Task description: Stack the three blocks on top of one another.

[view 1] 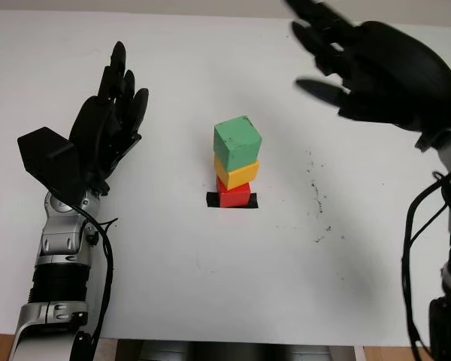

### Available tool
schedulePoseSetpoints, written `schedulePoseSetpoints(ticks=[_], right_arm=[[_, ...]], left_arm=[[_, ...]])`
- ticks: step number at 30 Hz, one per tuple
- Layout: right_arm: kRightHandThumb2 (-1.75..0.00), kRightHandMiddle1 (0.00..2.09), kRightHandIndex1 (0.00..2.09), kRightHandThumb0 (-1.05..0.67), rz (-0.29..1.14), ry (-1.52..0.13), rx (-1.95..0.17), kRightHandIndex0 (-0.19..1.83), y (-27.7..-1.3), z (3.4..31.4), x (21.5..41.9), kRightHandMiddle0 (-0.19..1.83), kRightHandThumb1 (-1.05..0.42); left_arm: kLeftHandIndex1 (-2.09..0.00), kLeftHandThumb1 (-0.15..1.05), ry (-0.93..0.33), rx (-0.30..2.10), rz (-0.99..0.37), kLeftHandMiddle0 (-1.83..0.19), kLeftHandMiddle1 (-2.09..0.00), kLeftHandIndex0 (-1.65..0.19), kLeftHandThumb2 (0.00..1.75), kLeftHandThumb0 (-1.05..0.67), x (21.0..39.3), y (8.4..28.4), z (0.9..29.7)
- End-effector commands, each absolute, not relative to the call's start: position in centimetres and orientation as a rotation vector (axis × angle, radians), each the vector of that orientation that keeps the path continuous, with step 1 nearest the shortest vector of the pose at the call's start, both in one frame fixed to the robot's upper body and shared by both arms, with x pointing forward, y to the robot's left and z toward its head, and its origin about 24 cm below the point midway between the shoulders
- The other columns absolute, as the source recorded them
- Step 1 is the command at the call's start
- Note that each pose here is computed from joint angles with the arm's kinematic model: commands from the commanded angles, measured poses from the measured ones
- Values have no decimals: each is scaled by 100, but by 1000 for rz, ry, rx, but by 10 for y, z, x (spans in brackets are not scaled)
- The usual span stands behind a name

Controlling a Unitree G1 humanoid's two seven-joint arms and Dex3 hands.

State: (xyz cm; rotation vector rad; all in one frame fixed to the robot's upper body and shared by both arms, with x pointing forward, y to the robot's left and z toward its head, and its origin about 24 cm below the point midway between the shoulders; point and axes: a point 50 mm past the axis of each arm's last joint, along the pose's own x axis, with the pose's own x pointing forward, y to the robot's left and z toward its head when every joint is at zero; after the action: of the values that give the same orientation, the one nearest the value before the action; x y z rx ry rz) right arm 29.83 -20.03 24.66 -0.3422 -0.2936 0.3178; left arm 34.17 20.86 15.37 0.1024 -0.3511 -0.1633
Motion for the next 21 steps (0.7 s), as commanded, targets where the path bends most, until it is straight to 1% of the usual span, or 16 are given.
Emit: schedulePoseSetpoints(ticks=[1, 6, 11, 16, 21], right_arm=[[-73, 0, 0, -83, 255, -287, -256, -19, -207, 234, 295, -19, -105], [-73, 0, 0, -83, 85, -256, -79, -19, -215, 205, 301, -19, -105], [-73, 0, 0, -80, -6, -185, 1, -19, -206, 174, 305, -19, -105], [-76, 0, 0, -77, -3, -115, -3, -19, -192, 149, 309, -19, -105], [-78, 0, 0, -77, 22, -63, -7, -19, -182, 136, 313, -19, -105]], left_arm=[[0, 105, -365, 91, -157, 19, -1, 19, 41, -76, 343, 209, 154], [0, 105, -353, 85, -159, 19, 0, 19, 44, -76, 346, 209, 151], [-3, 105, -342, 61, -150, 18, -3, 17, 40, -75, 348, 207, 147], [-2, 105, -341, 65, -148, 19, -4, 19, 42, -76, 349, 206, 145], [0, 105, -333, 57, -153, 19, -1, 19, 43, -75, 348, 205, 142]])
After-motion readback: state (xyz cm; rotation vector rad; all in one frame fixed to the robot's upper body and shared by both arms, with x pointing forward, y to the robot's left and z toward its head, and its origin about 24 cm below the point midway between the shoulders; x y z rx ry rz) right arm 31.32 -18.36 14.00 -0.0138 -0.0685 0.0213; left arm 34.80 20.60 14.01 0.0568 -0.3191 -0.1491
